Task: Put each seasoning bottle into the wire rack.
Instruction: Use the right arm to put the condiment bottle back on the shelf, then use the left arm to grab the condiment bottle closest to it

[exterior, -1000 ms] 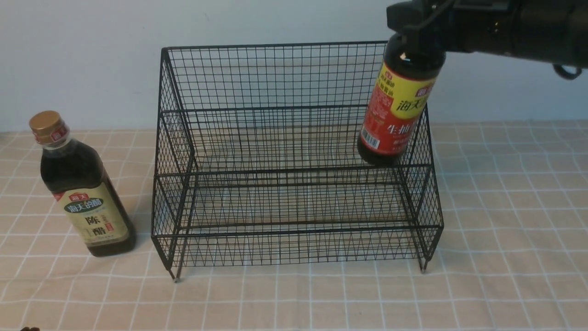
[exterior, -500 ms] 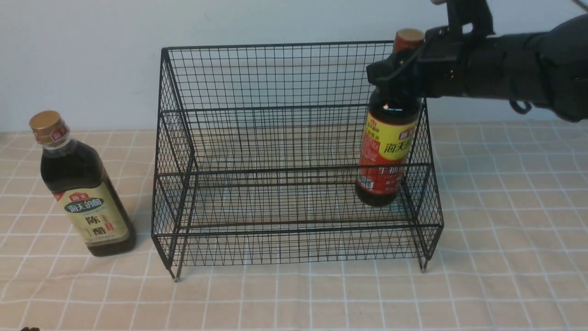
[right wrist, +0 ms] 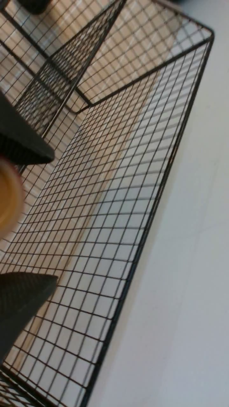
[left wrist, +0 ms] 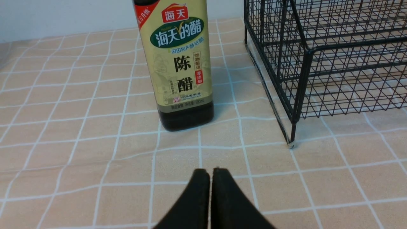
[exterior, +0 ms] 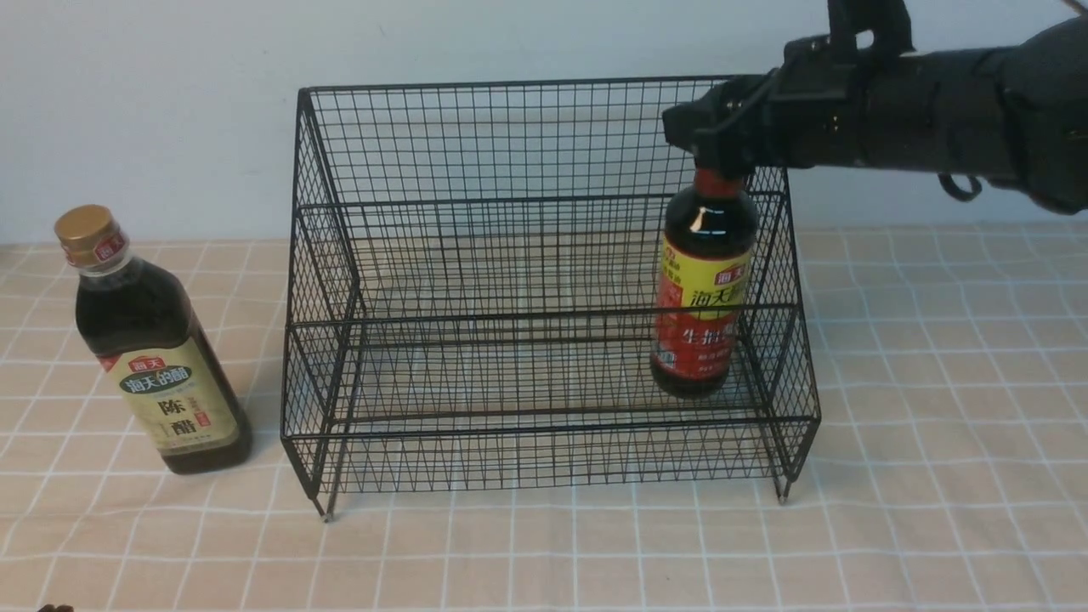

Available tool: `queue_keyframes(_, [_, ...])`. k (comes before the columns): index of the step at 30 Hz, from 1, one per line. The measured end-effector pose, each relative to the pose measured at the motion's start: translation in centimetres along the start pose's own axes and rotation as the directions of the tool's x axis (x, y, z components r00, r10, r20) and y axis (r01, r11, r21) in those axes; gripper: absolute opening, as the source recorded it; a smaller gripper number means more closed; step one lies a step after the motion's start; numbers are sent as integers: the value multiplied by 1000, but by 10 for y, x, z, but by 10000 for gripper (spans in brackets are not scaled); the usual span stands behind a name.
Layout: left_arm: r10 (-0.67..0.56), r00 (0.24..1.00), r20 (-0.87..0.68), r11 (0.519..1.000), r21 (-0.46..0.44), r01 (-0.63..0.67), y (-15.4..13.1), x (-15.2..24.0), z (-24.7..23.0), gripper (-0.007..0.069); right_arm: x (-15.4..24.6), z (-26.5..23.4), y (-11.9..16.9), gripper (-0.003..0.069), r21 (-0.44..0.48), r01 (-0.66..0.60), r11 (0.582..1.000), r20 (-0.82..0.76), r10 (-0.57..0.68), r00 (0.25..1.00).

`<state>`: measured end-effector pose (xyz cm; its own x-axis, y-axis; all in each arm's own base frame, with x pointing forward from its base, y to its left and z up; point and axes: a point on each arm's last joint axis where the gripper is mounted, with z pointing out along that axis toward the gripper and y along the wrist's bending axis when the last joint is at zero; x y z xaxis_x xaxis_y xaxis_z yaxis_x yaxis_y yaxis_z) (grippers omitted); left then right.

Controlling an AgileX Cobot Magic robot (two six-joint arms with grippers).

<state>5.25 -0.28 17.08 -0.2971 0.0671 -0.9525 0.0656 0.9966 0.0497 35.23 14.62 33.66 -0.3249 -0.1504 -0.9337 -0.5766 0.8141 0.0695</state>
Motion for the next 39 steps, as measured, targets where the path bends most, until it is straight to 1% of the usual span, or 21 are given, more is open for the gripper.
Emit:
queue_keyframes(1, [0,1000,0,1000,0,0,0,0,0,-7,0,0,0,422,0,0,1000,0,0,1000])
queue_keyframes(4, [0,1000,0,1000,0,0,0,0,0,-7,-22,-29,9,417,-3,42,999,72,-41,997])
queue_keyframes(6, [0,1000,0,1000,0,0,0,0,0,-7,-34,-48,14,405,2,74,997,112,-74,991])
queue_keyframes(7, [0,1000,0,1000,0,0,0,0,0,-7,-41,-60,18,382,5,95,996,134,-94,986])
queue_keyframes(10, [0,1000,0,1000,0,0,0,0,0,-7,-58,-104,32,270,-2,113,994,176,-111,978])
queue_keyframes(12, [0,1000,0,1000,0,0,0,0,0,-7,-60,-123,37,185,-10,112,994,151,-109,983])
queue_keyframes(13, [0,1000,0,1000,0,0,0,0,0,-7,-60,-128,38,165,-11,107,994,142,-105,984])
queue_keyframes(14, [0,1000,0,1000,0,0,0,0,0,-7,-58,-147,40,72,-7,74,997,90,-73,993])
queue_keyframes(15, [0,1000,0,1000,0,0,0,0,0,-7,-58,-149,40,72,-1,71,997,90,-71,993])
queue_keyframes(16, [0,1000,0,1000,0,0,0,0,0,-7,-52,-167,38,15,39,39,998,12,-39,999])
queue_keyframes(21, [0,1000,0,1000,0,0,0,0,0,-7,-39,-211,37,-12,186,-55,981,-105,76,992])
queue_keyframes(23, [0,1000,0,1000,0,0,0,0,0,-7,-26,-234,43,-12,222,-99,970,-89,122,989])
queue_keyframes(25, [0,1000,0,1000,0,0,0,0,0,-7,-20,-242,47,-13,226,-111,968,-70,130,989])
queue_keyframes(26, [0,1000,0,1000,0,0,0,0,0,-7,-9,-255,52,-13,228,-131,965,-13,137,990])
queue_keyframes(27, [0,1000,0,1000,0,0,0,0,0,-7,-5,-254,52,-13,227,-137,964,-13,144,990])
queue_keyframes(29, [0,1000,0,1000,0,0,0,0,0,-7,15,-268,59,-13,215,-172,961,104,153,983])
queue_keyframes(31, [0,1000,0,1000,0,0,0,0,0,-7,25,-273,61,-13,210,-187,960,156,156,975])
queue_keyframes(34, [0,1000,0,1000,0,0,0,0,0,-7,53,-282,67,-13,177,-242,954,269,189,944])
queue_keyframes(36, [0,1000,0,1000,0,0,0,0,0,-7,63,-290,70,-13,175,-239,955,325,173,930])
queue_keyframes(37, [0,1000,0,1000,0,0,0,0,0,-7,68,-294,70,-13,191,-213,958,362,133,923])
queue_keyframes(39, [0,1000,0,1000,0,0,0,0,0,-7,72,-296,70,-13,210,-185,960,377,95,921])
